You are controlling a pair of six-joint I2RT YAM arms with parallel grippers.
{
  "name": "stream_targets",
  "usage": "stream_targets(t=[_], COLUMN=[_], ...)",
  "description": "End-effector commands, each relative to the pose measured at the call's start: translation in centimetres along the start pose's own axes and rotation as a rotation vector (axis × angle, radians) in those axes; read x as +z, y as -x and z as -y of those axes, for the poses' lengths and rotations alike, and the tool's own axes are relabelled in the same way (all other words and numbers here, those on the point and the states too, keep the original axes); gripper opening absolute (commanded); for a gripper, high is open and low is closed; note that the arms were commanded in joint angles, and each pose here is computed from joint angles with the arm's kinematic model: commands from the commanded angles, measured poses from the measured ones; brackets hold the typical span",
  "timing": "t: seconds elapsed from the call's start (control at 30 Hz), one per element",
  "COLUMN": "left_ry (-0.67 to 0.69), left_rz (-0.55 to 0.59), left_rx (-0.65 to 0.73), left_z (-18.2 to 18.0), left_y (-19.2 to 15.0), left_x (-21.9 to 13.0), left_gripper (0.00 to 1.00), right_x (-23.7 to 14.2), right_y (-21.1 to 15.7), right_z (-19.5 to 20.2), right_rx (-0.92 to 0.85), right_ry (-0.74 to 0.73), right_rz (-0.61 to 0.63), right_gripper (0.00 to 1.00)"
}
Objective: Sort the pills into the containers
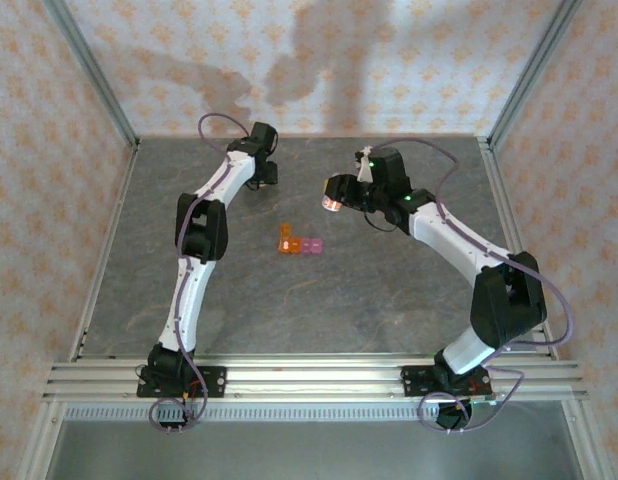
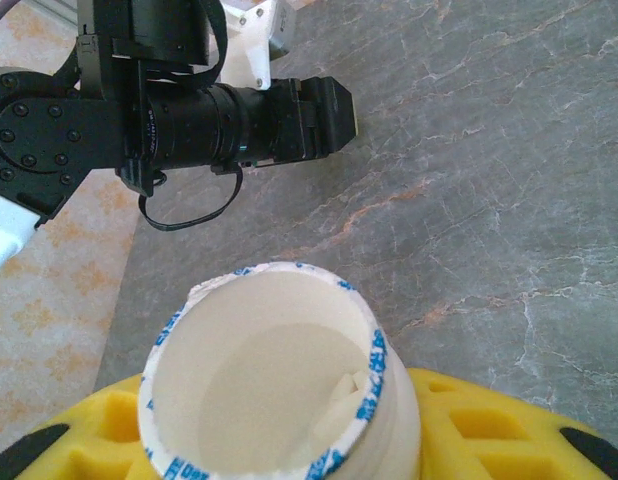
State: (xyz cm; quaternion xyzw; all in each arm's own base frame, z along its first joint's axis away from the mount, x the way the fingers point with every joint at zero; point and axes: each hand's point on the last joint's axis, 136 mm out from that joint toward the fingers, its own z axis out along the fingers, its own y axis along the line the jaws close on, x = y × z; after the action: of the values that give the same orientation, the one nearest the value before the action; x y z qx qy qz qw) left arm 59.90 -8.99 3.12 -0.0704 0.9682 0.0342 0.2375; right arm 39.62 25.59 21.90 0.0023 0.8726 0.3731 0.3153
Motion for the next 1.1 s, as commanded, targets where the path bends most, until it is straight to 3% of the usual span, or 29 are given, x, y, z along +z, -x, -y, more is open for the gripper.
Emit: stream_targets(t=[0.0, 0.17, 0.4, 0.57, 0.8, 1.07], left_ry=[0.025, 0.029, 0.003, -0.03, -0.103, -0.186], left_rz=[-0.027, -0.042, -0.053, -0.013, 0.093, 0.142], left_rx=[0.017, 0.028, 0.03, 0.027, 0.047, 0.119], left_z=[-0.6, -0.6, -0.2, 0.2, 1.7, 5.3], left_y=[-0.6, -1.0, -1.1, 0.3, 2.9, 1.7], left_x=[0.7, 1.0, 0.6, -1.6, -7.4, -13.2], left_gripper=[0.57, 0.53, 0.3, 0.29, 0.29, 0.29], right_x=[-0.6, -0.7, -0.9, -1.0, -1.5, -3.6], right_y=[1.6, 1.7, 1.7, 1.8, 2.7, 4.1], right_z=[-1.5, -1.5, -1.3, -1.1, -0.6, 0.4], right_rx=[-0.027, -0.029, -0.03, -0.03, -0.026, -0.016], right_ry=[0.019, 0.014, 0.002, -0.009, -0.027, -0.057], right_rz=[0.046, 0.051, 0.055, 0.062, 0.091, 0.145], right_gripper=[0.29, 0.29, 0.29, 0.29, 0.29, 0.29])
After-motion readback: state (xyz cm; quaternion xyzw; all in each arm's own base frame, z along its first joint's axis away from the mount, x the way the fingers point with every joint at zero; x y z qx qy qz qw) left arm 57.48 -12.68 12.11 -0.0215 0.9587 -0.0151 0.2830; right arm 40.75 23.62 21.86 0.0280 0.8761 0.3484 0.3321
